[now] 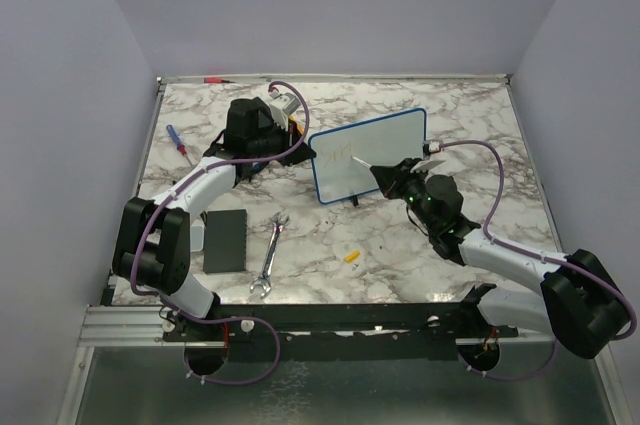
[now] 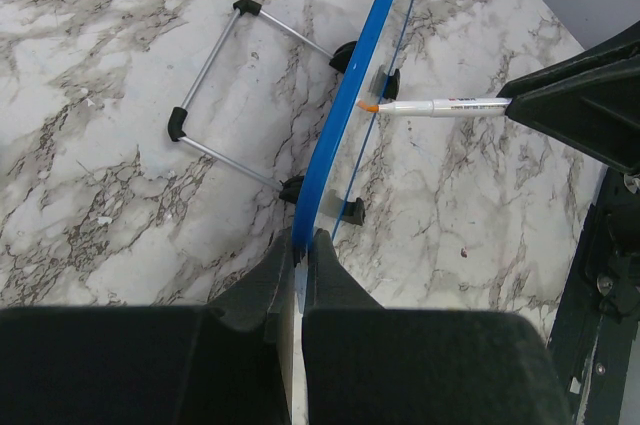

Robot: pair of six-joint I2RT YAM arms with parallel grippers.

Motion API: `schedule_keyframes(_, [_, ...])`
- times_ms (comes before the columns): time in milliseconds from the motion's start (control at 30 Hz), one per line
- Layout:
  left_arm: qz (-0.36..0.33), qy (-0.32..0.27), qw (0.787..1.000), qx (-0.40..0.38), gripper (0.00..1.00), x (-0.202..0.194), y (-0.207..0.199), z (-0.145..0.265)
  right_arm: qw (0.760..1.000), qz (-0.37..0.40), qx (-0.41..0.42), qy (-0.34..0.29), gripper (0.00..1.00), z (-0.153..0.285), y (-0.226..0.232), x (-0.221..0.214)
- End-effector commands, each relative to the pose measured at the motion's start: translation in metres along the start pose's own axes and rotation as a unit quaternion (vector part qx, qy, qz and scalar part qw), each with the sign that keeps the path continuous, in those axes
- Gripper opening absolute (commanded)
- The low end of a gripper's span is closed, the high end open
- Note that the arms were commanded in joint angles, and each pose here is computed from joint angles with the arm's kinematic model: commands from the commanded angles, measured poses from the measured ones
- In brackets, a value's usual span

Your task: Write a sentence on the whiteboard

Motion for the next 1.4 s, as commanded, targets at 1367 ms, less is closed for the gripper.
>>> schedule_keyframes(1367, [-0.011, -0.015, 1.000, 0.014, 0.00, 0.005, -0.005, 0.006, 0.999, 0.017, -0.011, -0.041, 0.01, 0.002, 0.003, 0.043])
Point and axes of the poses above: each gripper's point midway between its finger pads, its own z axis back along the fingers, its own y axis along the line the jaws close on, x = y × z, the point moved 3 cm from there along z, back along the fingers, and after that the axes turned 15 degrees about z, right-handed, at the moved point
